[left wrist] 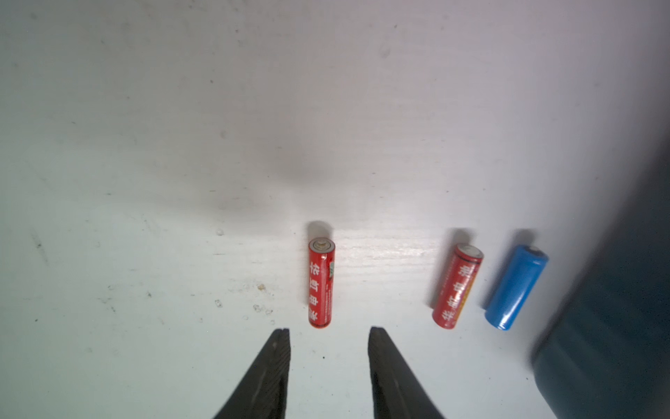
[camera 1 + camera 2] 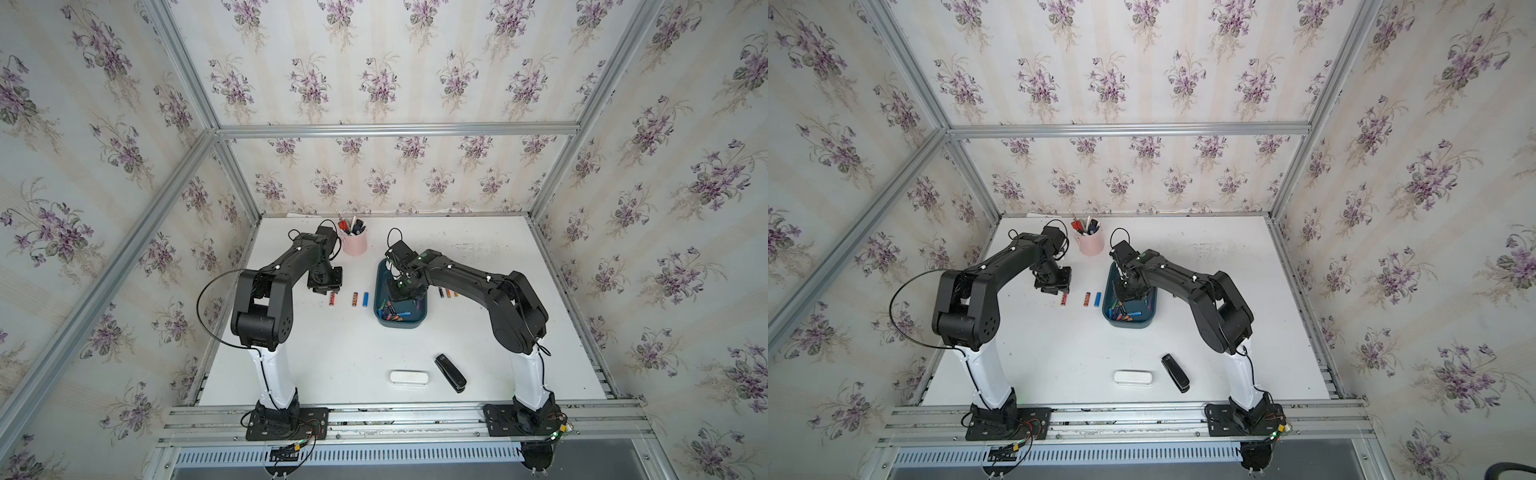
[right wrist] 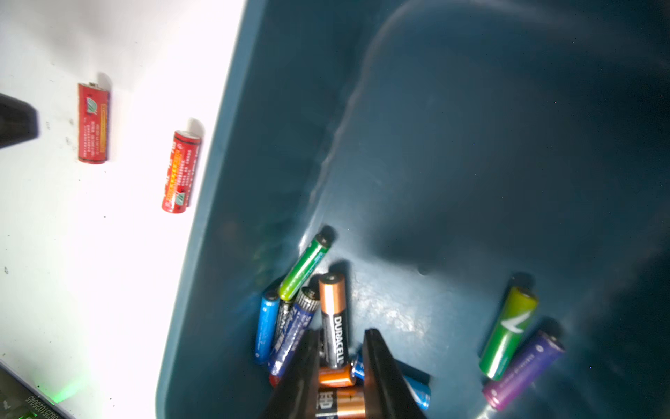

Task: Take the batteries out of the storage box
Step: Adjust the battery at the center of the board.

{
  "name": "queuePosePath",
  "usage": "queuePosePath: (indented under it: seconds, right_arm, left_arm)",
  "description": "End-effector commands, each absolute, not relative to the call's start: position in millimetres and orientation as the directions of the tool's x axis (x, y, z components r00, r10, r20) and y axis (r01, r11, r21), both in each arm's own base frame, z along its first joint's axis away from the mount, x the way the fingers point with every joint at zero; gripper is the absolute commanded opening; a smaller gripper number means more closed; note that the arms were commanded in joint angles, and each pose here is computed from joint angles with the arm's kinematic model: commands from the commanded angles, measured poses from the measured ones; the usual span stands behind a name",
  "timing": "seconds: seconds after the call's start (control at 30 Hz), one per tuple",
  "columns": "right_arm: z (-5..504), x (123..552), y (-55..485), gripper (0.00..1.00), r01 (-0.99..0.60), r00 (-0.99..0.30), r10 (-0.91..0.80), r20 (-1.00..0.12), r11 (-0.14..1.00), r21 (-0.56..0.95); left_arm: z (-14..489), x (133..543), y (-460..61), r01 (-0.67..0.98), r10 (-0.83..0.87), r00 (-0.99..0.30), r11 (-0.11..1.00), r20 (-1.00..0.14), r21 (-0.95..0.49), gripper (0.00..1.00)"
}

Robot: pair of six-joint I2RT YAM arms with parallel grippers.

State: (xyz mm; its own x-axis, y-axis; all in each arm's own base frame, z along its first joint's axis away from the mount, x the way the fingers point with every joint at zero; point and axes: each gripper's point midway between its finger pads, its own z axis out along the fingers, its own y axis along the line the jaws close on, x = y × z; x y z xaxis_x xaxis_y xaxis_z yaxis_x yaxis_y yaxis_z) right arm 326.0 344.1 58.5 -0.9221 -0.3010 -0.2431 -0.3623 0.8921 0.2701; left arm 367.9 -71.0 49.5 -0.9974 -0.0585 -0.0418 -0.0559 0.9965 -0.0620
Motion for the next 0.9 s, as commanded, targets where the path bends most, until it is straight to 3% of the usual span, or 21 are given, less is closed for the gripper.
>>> queuePosePath:
  seconds: [0.0,0.43,0.63,0.7,0.77,0.87]
  right_arm:
    - [61.1,327.3,343.2,0.27,-0.371,-0.918,-0.311,-0.248,0.893,0.255]
    - [62.3,329.8,340.6,0.27,-0.377,-0.914,-0.321,-0.246,0.897,0.23]
    - [63.6,331.4,342.5,0.27,-0.376,-0.915,-0.319,-0.249,0.896,0.235]
    - [64.2,331.7,343.6,0.27,-0.378,-0.914,-0.319,-0.25,0.895,0.237]
    - [64.0,331.9,344.4,0.27,-0.377,-0.914,-0.319,-0.249,0.894,0.241]
    - [65.4,333.2,347.1,0.27,-0.383,-0.912,-0.322,-0.253,0.89,0.247]
  left_arm:
    - [39.5,370.9,-76.7,-0.027,-0.031,-0.999,0.995,-0.041,-0.094,0.41]
    - [22.8,360.7,-68.8,-0.029,-0.03,-1.0,0.997,-0.007,-0.077,0.41]
    - [44.9,357.2,-66.5,-0.033,-0.037,-0.998,0.997,-0.054,-0.075,0.54]
    - [52.8,353.2,-62.3,-0.029,-0.033,-0.997,0.998,-0.064,-0.057,0.54]
    - [57.4,344.3,-58.3,-0.032,-0.034,-0.998,0.999,-0.049,-0.039,0.65]
    - [56.1,321.8,-55.3,-0.069,-0.07,-0.998,0.997,-0.008,-0.037,0.73]
